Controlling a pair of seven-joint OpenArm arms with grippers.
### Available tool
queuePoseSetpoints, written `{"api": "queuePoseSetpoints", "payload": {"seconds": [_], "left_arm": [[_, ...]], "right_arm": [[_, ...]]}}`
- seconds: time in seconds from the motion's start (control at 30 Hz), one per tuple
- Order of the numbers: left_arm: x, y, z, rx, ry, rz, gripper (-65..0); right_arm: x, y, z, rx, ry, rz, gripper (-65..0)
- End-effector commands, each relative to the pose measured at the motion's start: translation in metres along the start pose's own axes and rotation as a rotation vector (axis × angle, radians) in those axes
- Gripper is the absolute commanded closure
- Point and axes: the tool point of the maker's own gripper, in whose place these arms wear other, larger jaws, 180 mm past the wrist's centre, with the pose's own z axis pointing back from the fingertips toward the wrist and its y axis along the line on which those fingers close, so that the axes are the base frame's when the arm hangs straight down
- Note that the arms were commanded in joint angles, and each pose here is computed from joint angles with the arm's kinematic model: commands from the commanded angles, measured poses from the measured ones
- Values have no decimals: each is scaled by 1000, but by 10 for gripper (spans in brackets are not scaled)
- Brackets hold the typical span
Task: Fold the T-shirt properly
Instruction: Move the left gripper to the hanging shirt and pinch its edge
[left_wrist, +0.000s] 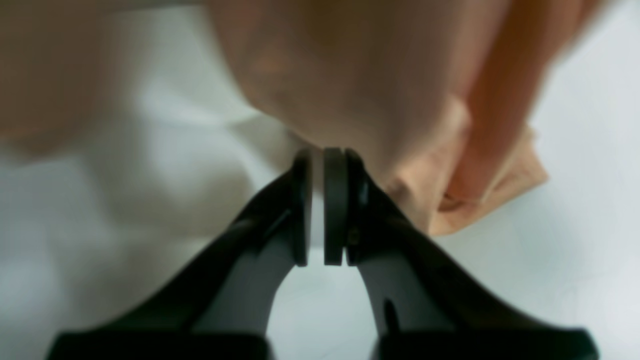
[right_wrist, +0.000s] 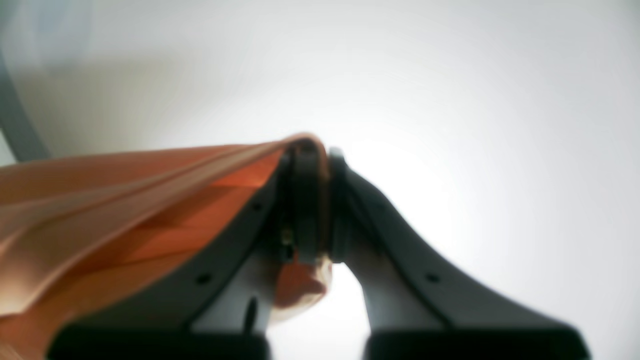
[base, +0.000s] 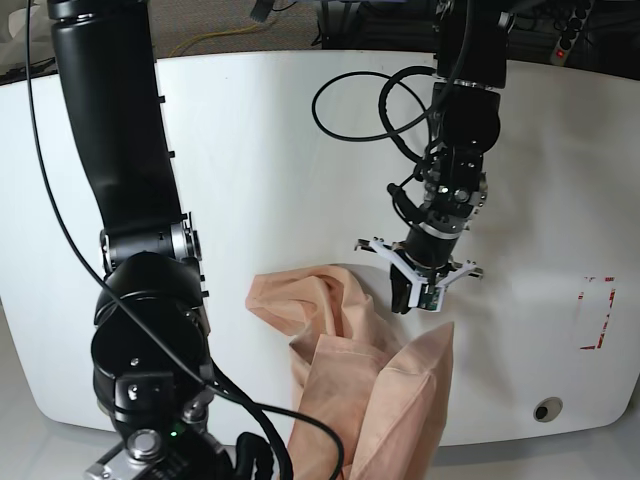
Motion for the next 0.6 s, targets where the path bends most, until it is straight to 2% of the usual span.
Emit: {"api": "queuePoseSetpoints", "payload": {"seconds": [0.0, 0.2, 0.37, 0.47, 0.57], "left_arm": [[36, 11, 10, 13, -86, -32, -24], [55, 41, 36, 75, -111, -81, -28], [45, 27, 38, -1, -87, -118, -50], [28, 12, 35, -61, -46, -124, -156], [15, -15, 29, -120, -21, -87, -307]], "right_arm": [[-7, -37, 2, -78, 6, -61, 0], [-36, -48, -2, -83, 63, -136, 0], [-38, -47, -2, -84, 66, -142, 0], [-38, -47, -2, -82, 66, -141, 0], [-37, -46, -3, -80, 64, -141, 0]]}}
